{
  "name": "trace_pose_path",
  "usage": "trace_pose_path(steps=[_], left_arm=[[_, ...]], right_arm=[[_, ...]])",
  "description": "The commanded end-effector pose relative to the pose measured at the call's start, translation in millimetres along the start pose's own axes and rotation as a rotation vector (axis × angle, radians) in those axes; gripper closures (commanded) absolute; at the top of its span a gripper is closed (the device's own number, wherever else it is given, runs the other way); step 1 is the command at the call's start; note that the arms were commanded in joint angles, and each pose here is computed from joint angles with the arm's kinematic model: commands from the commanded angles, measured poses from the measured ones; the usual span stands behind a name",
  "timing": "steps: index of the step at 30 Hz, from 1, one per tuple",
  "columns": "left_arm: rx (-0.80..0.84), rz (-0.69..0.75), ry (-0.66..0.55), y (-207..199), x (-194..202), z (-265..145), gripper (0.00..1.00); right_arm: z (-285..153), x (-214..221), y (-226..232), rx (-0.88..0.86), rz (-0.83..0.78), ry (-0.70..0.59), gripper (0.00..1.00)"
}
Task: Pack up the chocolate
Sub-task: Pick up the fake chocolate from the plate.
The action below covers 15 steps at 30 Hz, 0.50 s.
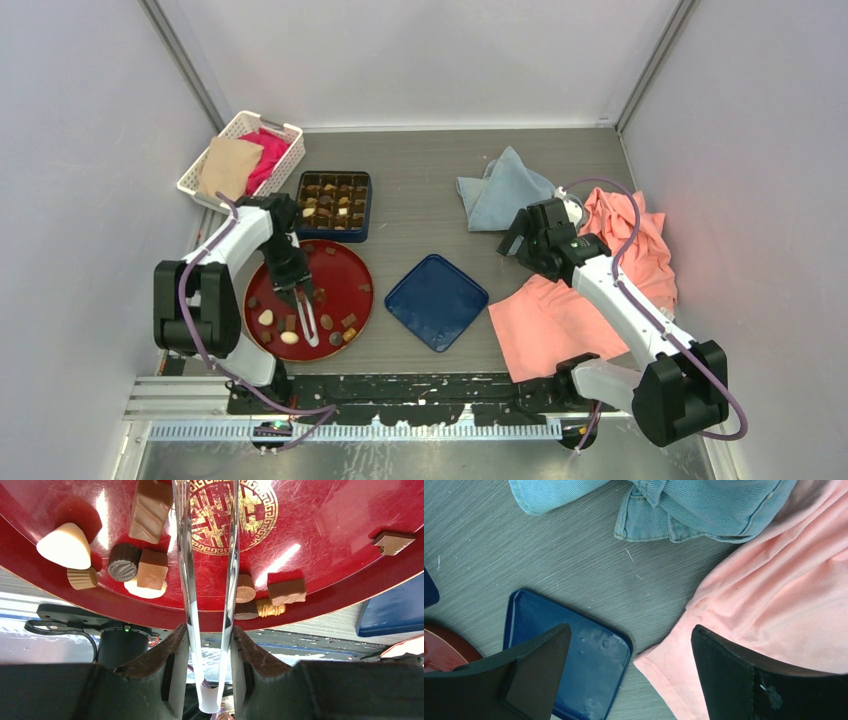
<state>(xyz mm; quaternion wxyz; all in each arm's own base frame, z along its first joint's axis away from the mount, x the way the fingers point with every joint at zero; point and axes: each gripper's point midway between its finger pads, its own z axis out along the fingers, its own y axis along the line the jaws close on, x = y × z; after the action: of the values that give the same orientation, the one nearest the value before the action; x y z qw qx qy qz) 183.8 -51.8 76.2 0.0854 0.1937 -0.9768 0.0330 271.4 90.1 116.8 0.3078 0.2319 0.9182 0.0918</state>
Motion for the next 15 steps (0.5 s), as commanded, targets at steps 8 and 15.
trace_pose_path(steps=[8, 15], left_arm=[[0.014, 0.047, -0.013, 0, -23, -6, 0.66], [0.013, 0.038, -0.03, 2, -32, -7, 0.64]], right_arm=[[-4, -14, 9, -0.019, 0.005, -0.053, 0.04], [-2, -15, 10, -0.018, 0.008, -0.049, 0.04]])
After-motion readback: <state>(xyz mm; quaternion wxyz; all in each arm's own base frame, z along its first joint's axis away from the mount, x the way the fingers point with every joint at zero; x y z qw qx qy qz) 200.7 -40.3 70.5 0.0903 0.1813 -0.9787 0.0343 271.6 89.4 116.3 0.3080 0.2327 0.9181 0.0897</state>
